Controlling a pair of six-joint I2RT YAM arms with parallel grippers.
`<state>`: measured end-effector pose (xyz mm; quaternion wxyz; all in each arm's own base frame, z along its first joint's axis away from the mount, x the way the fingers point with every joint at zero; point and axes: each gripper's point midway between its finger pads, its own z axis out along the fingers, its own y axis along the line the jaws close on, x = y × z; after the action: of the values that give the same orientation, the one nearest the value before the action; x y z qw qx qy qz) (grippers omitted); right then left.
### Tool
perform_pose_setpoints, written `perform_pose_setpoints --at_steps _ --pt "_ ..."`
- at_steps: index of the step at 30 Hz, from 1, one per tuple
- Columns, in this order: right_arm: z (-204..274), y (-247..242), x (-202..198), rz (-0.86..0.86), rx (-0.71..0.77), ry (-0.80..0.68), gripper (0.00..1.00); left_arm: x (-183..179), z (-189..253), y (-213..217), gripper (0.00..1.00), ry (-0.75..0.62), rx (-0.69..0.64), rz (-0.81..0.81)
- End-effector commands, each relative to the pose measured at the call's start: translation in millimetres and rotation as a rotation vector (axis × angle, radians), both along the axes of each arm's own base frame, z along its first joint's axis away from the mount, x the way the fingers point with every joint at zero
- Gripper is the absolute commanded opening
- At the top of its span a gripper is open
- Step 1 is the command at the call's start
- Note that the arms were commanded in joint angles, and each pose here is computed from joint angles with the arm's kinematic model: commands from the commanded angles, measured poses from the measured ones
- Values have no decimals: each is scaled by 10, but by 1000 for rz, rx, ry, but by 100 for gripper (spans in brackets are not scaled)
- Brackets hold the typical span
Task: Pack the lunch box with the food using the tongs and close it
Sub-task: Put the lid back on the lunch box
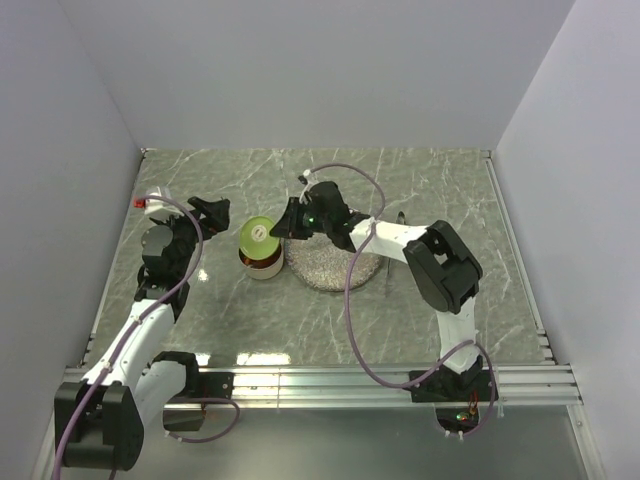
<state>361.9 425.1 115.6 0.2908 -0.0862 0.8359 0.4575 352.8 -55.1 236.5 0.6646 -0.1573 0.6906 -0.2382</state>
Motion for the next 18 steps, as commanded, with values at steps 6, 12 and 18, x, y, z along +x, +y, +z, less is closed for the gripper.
perform_pose_setpoints --at_steps 6,12,18 --pt "53 -234 91 -66 -24 -36 0 -30 121 45 100 -51 -16 22" --pt "318 -209 20 -21 96 -54 0 -40 138 45 99 -58 -18 20" --pt "600 10 -51 83 255 -31 0 -62 166 62 99 -72 -22 29"
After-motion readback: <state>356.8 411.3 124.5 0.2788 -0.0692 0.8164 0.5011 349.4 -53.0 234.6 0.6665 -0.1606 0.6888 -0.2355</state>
